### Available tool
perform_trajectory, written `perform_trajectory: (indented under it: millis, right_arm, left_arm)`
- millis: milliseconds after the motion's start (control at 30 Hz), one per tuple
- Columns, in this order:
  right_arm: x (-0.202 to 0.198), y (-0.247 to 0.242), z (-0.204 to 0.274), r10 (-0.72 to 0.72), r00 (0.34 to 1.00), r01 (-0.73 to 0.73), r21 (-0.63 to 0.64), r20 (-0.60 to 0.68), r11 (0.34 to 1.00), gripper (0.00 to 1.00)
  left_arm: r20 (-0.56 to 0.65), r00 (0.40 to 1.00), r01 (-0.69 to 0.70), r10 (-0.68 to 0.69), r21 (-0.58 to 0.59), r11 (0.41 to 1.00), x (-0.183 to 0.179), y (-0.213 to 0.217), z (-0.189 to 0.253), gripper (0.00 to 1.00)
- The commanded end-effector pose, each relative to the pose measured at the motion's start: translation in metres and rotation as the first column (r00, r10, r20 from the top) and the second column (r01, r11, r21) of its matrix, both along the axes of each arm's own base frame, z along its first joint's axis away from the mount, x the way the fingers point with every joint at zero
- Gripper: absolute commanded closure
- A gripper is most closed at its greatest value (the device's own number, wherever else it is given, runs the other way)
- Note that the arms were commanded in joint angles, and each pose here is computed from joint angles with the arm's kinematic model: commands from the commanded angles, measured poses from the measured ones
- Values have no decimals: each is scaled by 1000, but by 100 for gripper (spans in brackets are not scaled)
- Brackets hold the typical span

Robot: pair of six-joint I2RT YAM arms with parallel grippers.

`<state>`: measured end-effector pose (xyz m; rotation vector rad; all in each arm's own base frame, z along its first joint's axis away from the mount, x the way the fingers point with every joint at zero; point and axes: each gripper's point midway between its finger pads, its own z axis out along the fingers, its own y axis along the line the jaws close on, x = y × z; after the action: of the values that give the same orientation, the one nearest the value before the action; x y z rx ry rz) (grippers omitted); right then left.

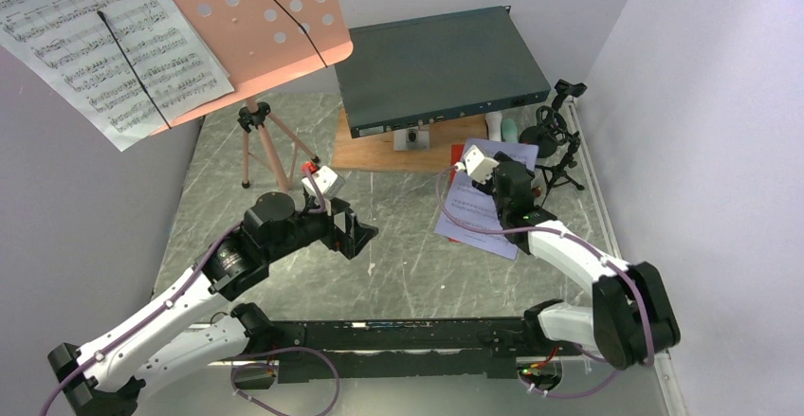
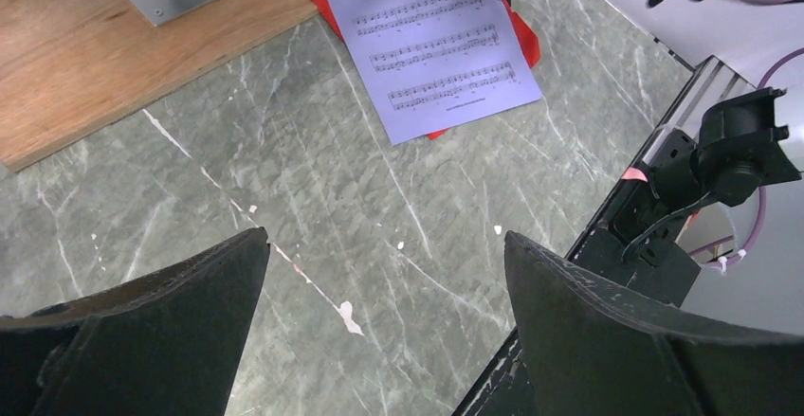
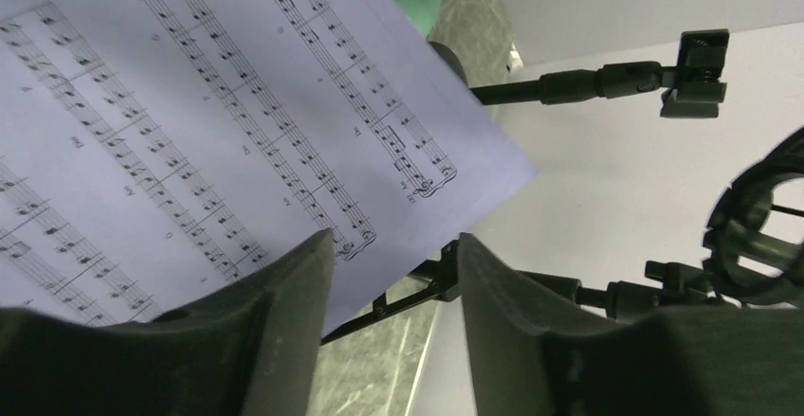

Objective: Pack up the instrument practice props
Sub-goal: Place the sheet music at the center of the board.

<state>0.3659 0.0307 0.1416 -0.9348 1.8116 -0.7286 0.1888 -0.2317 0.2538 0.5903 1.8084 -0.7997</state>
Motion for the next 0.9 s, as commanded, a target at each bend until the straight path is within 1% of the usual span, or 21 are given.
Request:
perform_trajectory:
  millis: [0, 100, 267, 333, 367, 467, 567, 633, 733, 867]
  right_arm:
    - [-17, 23, 10, 78, 995, -67, 160, -62, 985, 38]
    - [-31, 36, 8, 157, 982, -130, 229, -104, 965, 33]
    - [-45, 42, 7, 198, 970, -154, 268, -143, 951, 27]
    - [-54, 51, 6, 256, 950, -197, 297, -178, 934, 23]
    - [-60, 57, 3, 294, 934, -220, 320, -204, 921, 23]
    - [-87, 80, -3, 456, 842, -323, 408, -287, 854, 22]
    - [-120, 101, -10, 628, 693, -443, 479, -354, 758, 19]
    - [-135, 110, -11, 693, 626, -480, 524, -357, 704, 17]
    - [-147, 119, -10, 749, 564, -505, 573, -347, 645, 17]
    - [-157, 126, -6, 788, 517, -516, 613, -335, 599, 16]
  left_arm:
    - [48, 999, -3, 3, 2, 1000, -1, 5, 21, 0]
    - [64, 998, -10, 8, 19, 1000, -2, 11, 34, 1]
    - [119, 992, -35, 29, 49, 998, -3, 24, 67, 0]
    - [132, 990, -47, 38, 67, 997, -2, 29, 76, 1]
    - [142, 987, -82, 70, 83, 993, 1, 35, 80, 1]
    - [148, 980, -157, 136, 144, 977, 7, 51, 86, 0]
    - [164, 967, -225, 198, 168, 960, 12, 66, 98, 1]
    - [170, 959, -257, 228, 172, 951, 13, 72, 105, 0]
    - [171, 948, -296, 268, 174, 939, 16, 79, 115, 1]
    - [182, 929, -356, 323, 197, 913, 22, 89, 120, 0]
